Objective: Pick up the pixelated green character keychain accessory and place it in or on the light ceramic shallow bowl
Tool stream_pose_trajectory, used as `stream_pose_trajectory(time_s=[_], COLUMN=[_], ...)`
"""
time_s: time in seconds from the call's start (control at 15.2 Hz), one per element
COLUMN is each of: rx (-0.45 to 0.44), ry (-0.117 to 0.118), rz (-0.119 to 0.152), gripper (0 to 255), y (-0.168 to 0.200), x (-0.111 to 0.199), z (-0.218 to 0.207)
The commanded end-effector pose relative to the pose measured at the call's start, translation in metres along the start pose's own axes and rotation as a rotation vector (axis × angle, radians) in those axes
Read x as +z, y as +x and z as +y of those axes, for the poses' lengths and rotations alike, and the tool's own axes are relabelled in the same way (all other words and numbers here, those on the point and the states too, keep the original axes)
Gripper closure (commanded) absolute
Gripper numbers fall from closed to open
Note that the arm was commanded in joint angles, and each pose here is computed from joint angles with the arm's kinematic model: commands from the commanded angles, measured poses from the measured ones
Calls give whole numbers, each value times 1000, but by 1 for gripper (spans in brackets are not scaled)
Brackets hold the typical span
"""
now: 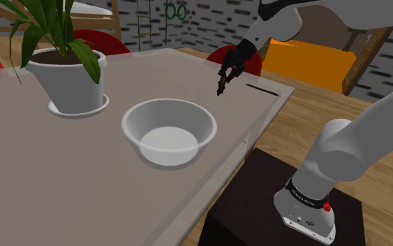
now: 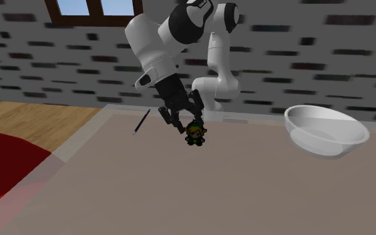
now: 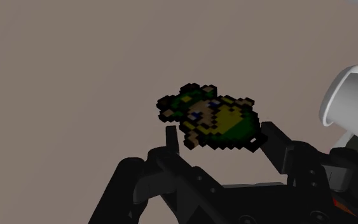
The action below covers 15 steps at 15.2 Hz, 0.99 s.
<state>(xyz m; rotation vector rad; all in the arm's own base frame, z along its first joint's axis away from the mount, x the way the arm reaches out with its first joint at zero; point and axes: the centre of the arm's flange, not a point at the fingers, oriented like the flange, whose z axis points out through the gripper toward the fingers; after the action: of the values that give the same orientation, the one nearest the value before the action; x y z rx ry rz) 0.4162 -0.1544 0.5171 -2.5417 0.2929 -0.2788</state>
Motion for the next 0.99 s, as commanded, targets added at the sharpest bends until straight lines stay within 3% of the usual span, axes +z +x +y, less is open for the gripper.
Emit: stream_pose_trajectory(time_s=[0.0, 0.53, 0.92], rx=[0, 0, 0], ry=[0, 0, 0], rz=[-1, -1, -1], gripper=[255, 255, 255], y=[0, 0, 4], x=[0, 1, -26], z=[0, 0, -17])
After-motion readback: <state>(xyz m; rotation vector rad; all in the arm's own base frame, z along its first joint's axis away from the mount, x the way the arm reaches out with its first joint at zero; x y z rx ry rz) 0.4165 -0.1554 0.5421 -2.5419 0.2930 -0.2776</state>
